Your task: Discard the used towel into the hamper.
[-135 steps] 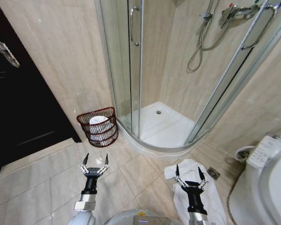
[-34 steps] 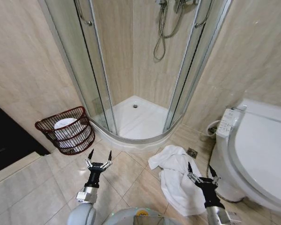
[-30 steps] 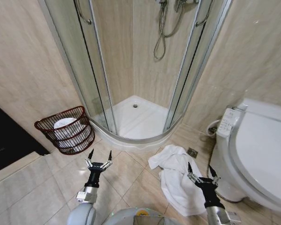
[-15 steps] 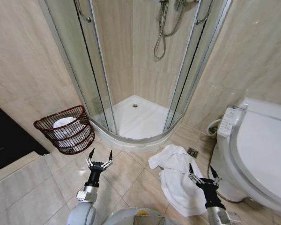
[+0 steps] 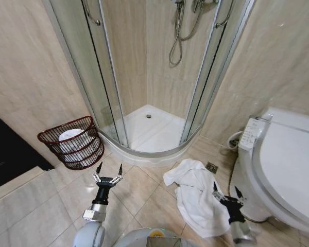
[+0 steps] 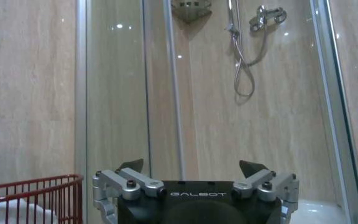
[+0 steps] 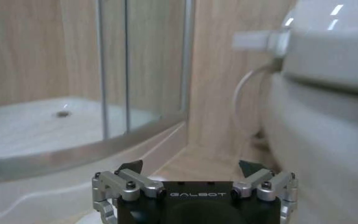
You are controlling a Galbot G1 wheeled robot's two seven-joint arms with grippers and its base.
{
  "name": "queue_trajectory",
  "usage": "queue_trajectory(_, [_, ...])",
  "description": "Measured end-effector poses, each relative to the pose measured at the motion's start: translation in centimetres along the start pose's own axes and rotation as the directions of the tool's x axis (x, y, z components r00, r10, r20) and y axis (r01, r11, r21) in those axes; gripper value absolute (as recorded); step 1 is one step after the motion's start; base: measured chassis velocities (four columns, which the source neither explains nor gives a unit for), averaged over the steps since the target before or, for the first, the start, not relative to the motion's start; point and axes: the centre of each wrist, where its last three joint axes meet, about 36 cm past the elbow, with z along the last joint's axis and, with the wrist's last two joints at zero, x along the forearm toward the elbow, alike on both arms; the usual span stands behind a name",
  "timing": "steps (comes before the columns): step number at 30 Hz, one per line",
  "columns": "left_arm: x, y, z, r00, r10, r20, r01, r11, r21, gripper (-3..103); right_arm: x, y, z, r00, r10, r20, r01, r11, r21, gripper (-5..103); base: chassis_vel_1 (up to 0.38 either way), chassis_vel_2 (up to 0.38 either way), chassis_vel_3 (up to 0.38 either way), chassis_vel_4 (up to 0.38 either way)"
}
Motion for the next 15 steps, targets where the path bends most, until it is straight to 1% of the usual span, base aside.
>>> queue_trajectory(1, [0.1, -0.1, -0.1, 1.0, -0.001, 0.003, 0.001, 1.0, -0.004, 100, -1.0, -0.3, 0.1, 0.999, -0.031, -0.022, 0.031, 1.0, -0.006, 100, 0.0, 0.0, 0.0, 0.0])
queue_trajectory(2, [0.1, -0.1, -0.1, 1.0, -0.001, 0.003, 0.001, 1.0, -0.004, 100, -1.0, -0.3, 0.1, 0.999, -0.031, -0.022, 0.031, 1.0, -0.006, 100, 0.0, 0.0, 0.0, 0.0])
queue_trajectory(5, [0.5, -0.3, -0.4, 1.0, -0.018, 0.01, 0.019, 1.0, -0.009, 100, -4.5, -0.5, 0.4, 0.993, -0.103, -0.059, 0.103, 0.995, -0.009, 100, 0.0, 0.0, 0.0, 0.0])
queue_trajectory(6, [0.5, -0.3, -0.4, 1.0, -0.018, 0.01, 0.019, 1.0, -0.009, 100, -4.5, -0.5, 0.4, 0.993, -0.103, -0.059, 0.103, 0.995, -0.009, 100, 0.0, 0.0, 0.0, 0.0])
queue_trajectory(10, [1.1, -0.1, -0.7, 0.998, -0.052, 0.019, 0.052, 0.998, -0.019, 100, -7.8, -0.4, 0.5, 0.977, -0.164, -0.138, 0.164, 0.986, -0.011, 100, 0.0, 0.0, 0.0, 0.0])
queue_trajectory(11, [1.1, -0.1, -0.7, 0.998, -0.052, 0.019, 0.052, 0.998, -0.019, 100, -7.8, -0.4, 0.5, 0.977, -0.164, -0.138, 0.164, 0.986, -0.011, 100, 0.0, 0.0, 0.0, 0.0])
queue_trajectory(12, [1.3, -0.1, -0.7, 0.998, -0.057, 0.019, 0.058, 0.998, -0.019, 100, -8.2, -0.5, 0.6, 0.973, -0.173, -0.154, 0.173, 0.985, -0.016, 100, 0.0, 0.0, 0.0, 0.0])
queue_trajectory(14, [1.6, 0.1, -0.8, 0.997, -0.076, 0.022, 0.076, 0.997, -0.022, 100, -9.4, -0.9, 0.7, 0.951, -0.223, -0.216, 0.22, 0.975, -0.038, 100, 0.0, 0.0, 0.0, 0.0])
queue_trajectory(15, [1.6, 0.1, -0.8, 0.997, -0.076, 0.022, 0.076, 0.997, -0.022, 100, -9.4, -0.9, 0.7, 0.951, -0.223, -0.216, 0.22, 0.975, -0.038, 100, 0.0, 0.0, 0.0, 0.0])
